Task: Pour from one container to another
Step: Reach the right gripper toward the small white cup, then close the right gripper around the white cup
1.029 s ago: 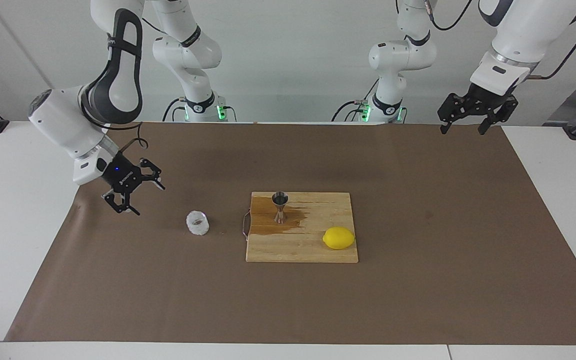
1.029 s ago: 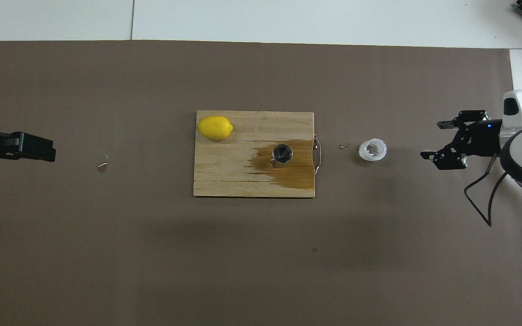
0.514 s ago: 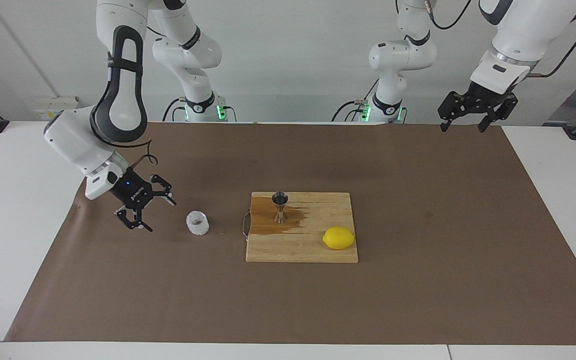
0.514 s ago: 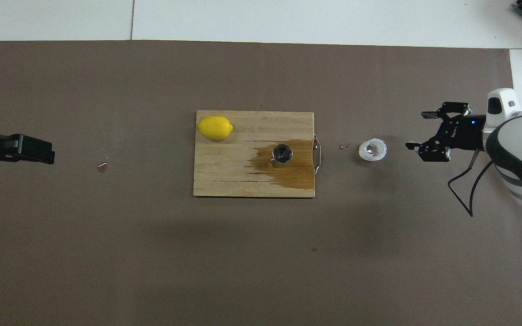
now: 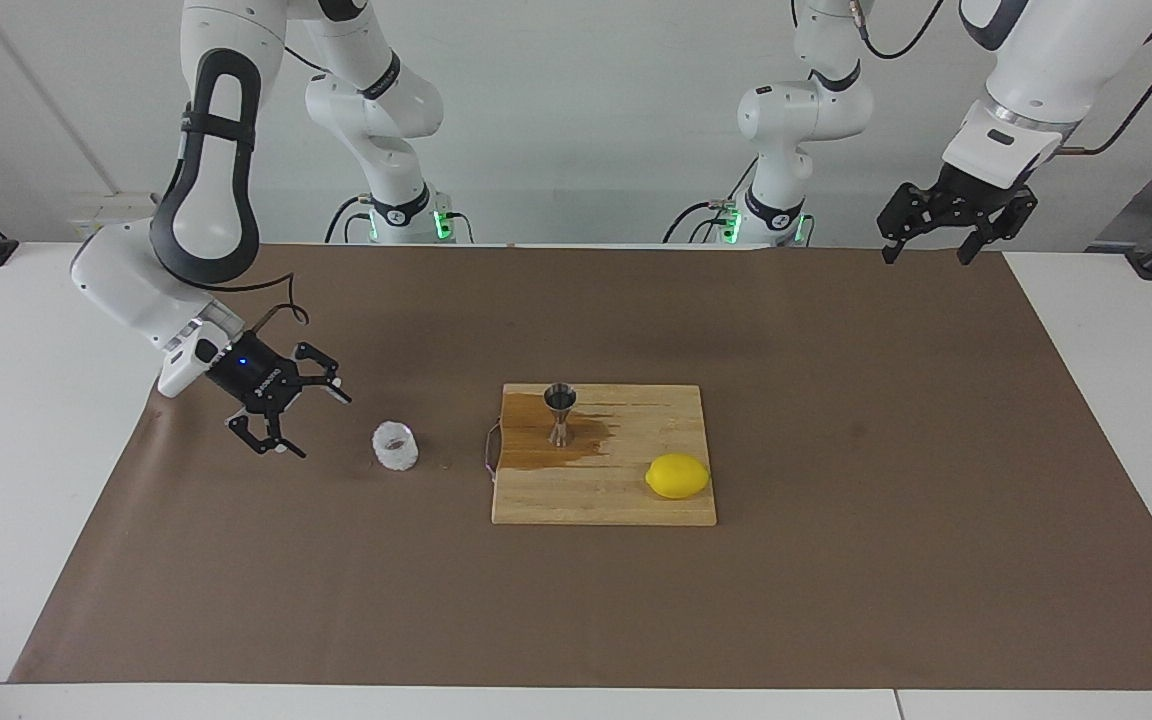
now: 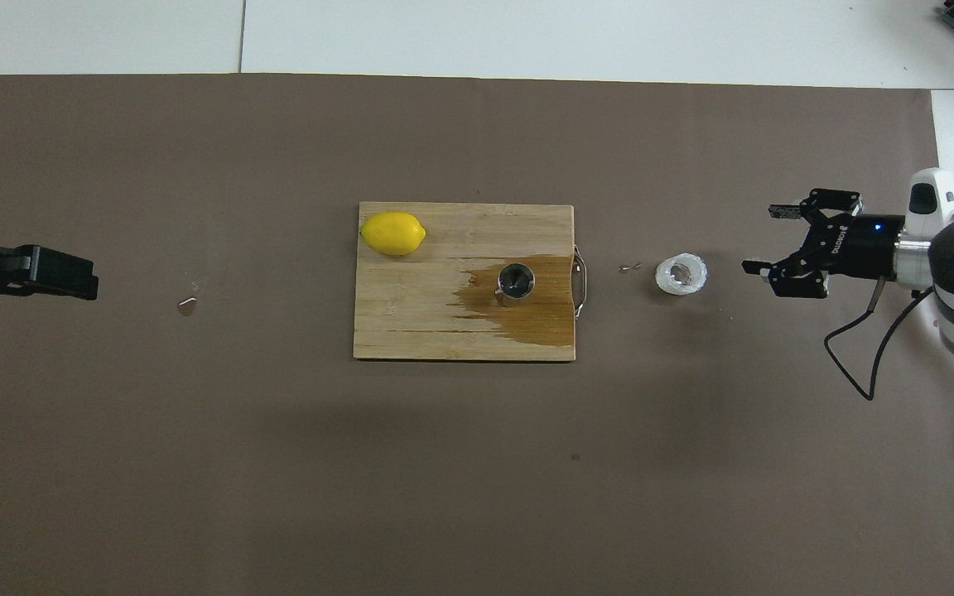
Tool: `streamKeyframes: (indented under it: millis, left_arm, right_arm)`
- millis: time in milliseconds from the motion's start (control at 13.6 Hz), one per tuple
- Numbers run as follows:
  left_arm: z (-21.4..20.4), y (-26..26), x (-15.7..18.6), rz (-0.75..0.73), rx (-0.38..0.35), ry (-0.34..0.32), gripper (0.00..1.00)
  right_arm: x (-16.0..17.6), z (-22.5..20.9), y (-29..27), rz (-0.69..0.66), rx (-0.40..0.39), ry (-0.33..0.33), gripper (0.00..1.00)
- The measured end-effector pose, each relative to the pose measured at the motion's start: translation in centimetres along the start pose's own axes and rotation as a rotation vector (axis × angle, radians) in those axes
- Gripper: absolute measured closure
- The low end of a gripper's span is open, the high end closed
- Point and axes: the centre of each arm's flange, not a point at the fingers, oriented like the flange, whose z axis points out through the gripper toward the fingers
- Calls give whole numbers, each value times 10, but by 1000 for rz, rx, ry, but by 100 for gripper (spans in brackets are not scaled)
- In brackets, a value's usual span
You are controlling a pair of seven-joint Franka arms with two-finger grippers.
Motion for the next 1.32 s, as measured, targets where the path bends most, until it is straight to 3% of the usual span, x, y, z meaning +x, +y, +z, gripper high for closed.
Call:
streamKeyframes:
  millis: [294,441,661,882,1323]
  left_arm:
    - [0,0,0,0,0,0,0]
    - [0,0,0,0,0,0,0]
    - [0,0,0,0,0,0,0]
    - [0,0,0,0,0,0,0]
    - [0,0,0,0,0,0,0]
  right_arm:
    - [-8,21,-1,4,51,111,0]
    - [-27,46,1,-33,92,157,0]
    - [-55,72,2,-47,157,181,0]
    - [-53,77,-7,-50,230,212,0]
    - [-66,97,-8,-120,219,238,0]
